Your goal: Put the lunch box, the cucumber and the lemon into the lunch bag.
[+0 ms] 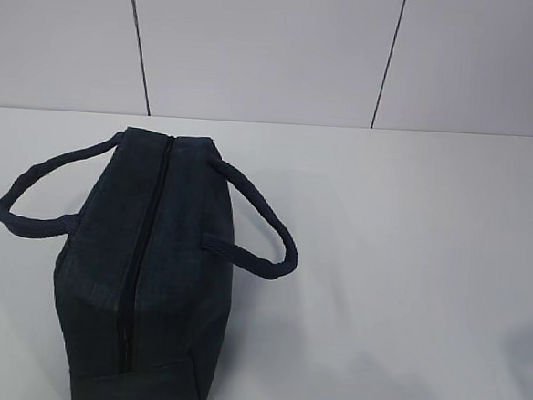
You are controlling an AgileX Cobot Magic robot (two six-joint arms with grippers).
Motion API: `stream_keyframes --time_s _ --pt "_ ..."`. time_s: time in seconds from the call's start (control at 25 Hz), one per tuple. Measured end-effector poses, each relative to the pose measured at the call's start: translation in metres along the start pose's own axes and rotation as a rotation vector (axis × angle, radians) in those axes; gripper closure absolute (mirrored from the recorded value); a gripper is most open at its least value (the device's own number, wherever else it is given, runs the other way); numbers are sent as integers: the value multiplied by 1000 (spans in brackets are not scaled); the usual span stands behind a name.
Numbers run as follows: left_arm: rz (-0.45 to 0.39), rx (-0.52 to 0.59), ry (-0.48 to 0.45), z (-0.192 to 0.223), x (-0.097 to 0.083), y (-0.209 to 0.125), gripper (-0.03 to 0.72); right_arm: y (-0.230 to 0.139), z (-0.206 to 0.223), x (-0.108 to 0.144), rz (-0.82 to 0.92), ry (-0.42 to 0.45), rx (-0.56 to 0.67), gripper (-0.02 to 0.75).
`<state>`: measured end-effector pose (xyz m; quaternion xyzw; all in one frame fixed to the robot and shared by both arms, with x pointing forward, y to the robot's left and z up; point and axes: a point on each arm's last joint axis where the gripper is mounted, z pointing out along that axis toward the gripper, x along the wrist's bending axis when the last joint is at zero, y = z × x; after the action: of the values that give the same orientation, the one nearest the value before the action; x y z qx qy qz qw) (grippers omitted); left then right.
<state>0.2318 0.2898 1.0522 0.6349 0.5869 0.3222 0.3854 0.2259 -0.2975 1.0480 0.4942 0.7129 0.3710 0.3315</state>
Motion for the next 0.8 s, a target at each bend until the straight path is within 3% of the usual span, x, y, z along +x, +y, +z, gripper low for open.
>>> stream_keyframes --time_s 0.8 --pt "0 0 0 0 0 0 424 0 0 0 0 0 0 404"
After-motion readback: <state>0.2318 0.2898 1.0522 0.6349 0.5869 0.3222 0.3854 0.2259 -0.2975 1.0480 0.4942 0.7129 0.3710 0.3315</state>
